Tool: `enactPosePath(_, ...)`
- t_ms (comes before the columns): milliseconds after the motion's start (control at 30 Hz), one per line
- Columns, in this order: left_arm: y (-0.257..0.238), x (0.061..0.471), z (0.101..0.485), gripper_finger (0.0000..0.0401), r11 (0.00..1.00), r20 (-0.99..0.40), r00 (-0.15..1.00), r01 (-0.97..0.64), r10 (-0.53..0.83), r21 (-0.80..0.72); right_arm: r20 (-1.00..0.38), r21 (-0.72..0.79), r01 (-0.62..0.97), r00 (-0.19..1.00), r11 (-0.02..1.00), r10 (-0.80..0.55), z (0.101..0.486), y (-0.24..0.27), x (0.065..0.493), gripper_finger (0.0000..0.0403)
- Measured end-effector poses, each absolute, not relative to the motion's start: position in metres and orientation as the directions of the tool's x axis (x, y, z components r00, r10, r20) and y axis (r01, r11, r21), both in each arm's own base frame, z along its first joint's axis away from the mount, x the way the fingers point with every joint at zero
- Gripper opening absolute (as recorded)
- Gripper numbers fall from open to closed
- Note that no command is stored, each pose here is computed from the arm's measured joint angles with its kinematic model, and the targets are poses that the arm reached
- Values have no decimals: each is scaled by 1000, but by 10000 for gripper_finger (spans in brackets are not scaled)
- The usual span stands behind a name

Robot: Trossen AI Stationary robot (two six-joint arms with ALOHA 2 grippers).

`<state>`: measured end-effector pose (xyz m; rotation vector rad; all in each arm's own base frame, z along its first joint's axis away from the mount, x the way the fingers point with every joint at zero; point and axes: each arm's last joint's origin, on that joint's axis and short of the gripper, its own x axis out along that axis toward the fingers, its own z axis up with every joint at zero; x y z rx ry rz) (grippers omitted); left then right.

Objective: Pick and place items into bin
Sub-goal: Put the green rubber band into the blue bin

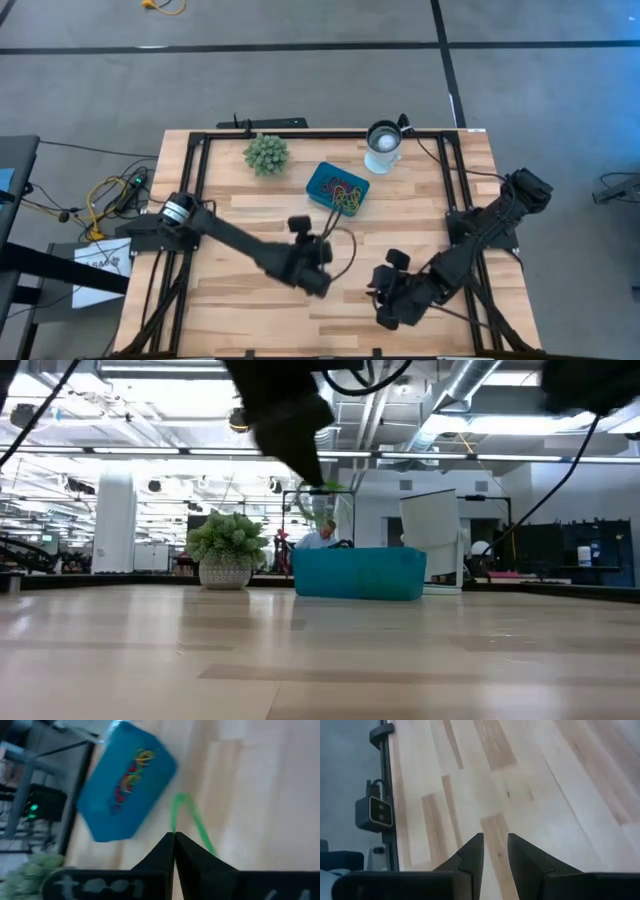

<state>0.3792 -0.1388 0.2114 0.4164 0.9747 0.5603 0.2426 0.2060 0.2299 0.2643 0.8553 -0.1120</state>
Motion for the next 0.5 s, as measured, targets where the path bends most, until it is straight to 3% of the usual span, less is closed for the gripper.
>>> enactPosePath(500, 0, 423, 251, 0, 741, -680, 338, -481, 650, 469, -706, 237, 258, 708, 937, -17, 229, 247, 190, 82)
